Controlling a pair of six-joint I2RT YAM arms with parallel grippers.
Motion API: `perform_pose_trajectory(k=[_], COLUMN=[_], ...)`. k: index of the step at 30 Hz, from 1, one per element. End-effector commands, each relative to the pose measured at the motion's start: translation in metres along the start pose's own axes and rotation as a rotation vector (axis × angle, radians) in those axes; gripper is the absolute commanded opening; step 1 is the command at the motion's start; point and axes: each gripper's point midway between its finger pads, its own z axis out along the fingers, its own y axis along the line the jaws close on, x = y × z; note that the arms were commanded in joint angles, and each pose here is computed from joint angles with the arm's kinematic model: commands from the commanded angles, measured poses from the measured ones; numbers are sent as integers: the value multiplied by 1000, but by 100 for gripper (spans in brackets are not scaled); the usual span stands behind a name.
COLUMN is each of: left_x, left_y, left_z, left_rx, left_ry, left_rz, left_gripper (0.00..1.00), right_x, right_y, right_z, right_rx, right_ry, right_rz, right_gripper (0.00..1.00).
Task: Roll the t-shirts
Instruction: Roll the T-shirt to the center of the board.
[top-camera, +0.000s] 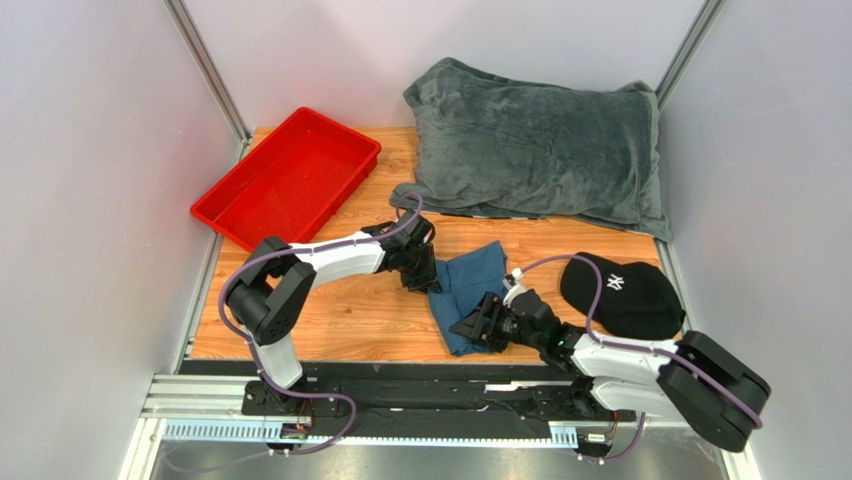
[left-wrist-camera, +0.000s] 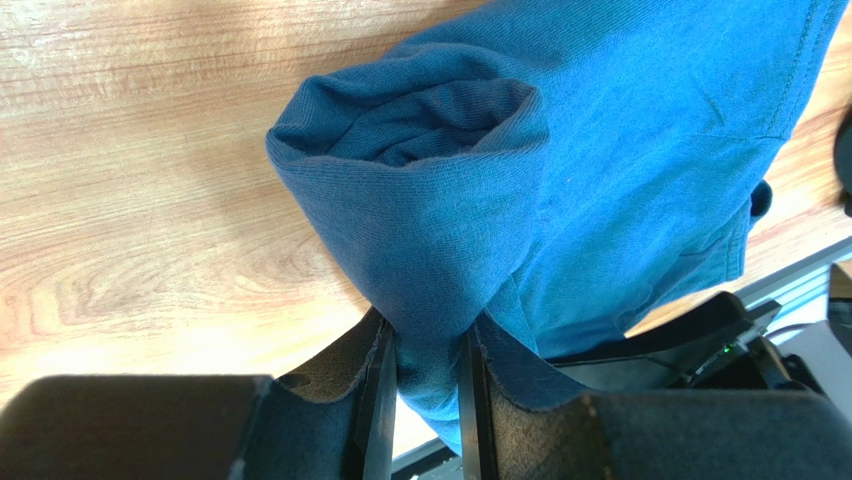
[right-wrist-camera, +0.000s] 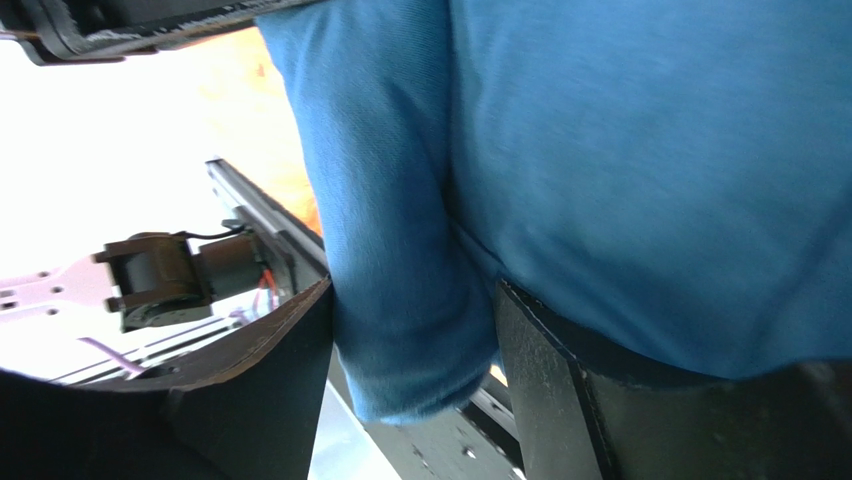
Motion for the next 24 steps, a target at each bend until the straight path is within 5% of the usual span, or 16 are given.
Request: perform_pose_trajectory(k=[1,12,17,24], left_x=[-2,-1,-1,9], left_y=[20,19,17,22], left_z=[3,5,4,3], left_rx=[-100,-99,-92,-122], left_ry=[-1,7,7,31], left_rz=[18,20,8,3], left_gripper=[27,27,27,27], right_x=[10,22,25,-26], right_y=[-45,-58,-65,-38], right_z=[-13,-14,-19,-61], right_rx=[208,252,373,518], right_ry=[34,55,69,-207], right_rz=[-53,-70,-156,-373], right_gripper=[65,38,49,62])
